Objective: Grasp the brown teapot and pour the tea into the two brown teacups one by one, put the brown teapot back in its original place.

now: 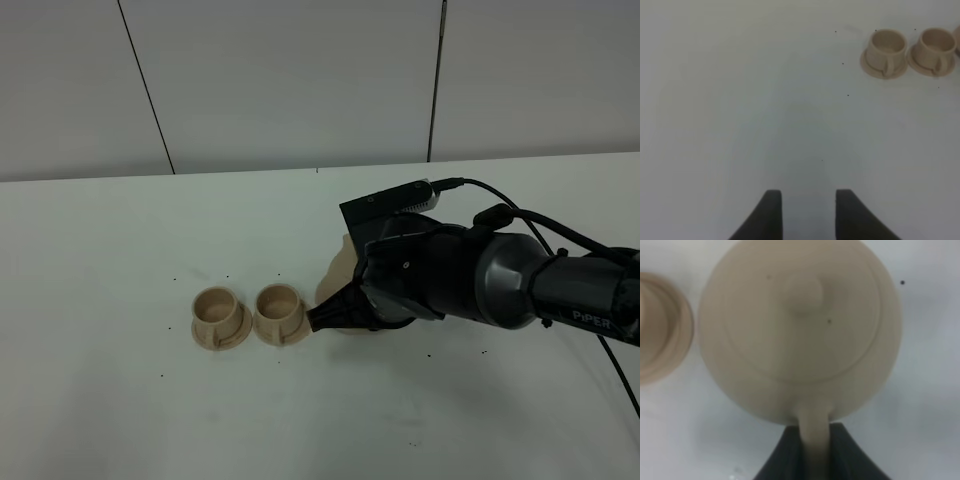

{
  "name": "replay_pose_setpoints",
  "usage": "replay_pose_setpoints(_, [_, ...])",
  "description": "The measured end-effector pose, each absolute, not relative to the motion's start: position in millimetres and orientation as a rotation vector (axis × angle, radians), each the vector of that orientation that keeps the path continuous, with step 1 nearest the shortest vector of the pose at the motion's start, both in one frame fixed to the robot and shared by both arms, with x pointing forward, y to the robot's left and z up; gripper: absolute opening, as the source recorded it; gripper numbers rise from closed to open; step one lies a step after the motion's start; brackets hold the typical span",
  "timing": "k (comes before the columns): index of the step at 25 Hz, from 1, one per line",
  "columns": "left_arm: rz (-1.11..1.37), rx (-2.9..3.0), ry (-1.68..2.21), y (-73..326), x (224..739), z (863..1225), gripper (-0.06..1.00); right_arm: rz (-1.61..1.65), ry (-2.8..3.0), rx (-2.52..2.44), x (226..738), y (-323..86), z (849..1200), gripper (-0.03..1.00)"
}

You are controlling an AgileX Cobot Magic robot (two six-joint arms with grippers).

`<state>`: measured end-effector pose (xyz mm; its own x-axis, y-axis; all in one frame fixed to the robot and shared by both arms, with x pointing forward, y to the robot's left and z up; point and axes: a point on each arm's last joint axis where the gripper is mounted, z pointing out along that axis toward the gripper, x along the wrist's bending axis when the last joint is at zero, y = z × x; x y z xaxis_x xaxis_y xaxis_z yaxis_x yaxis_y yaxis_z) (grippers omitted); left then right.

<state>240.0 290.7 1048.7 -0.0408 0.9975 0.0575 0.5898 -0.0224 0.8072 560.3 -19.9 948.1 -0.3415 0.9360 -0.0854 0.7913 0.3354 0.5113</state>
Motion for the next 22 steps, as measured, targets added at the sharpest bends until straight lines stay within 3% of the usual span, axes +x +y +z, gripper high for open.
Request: replay_pose_setpoints(22, [0.918, 1.666, 1.686, 290.7, 240.0, 1048.7, 0.33, 0.632, 2.477, 1.308, 538.6, -20.1, 997.5, 0.09])
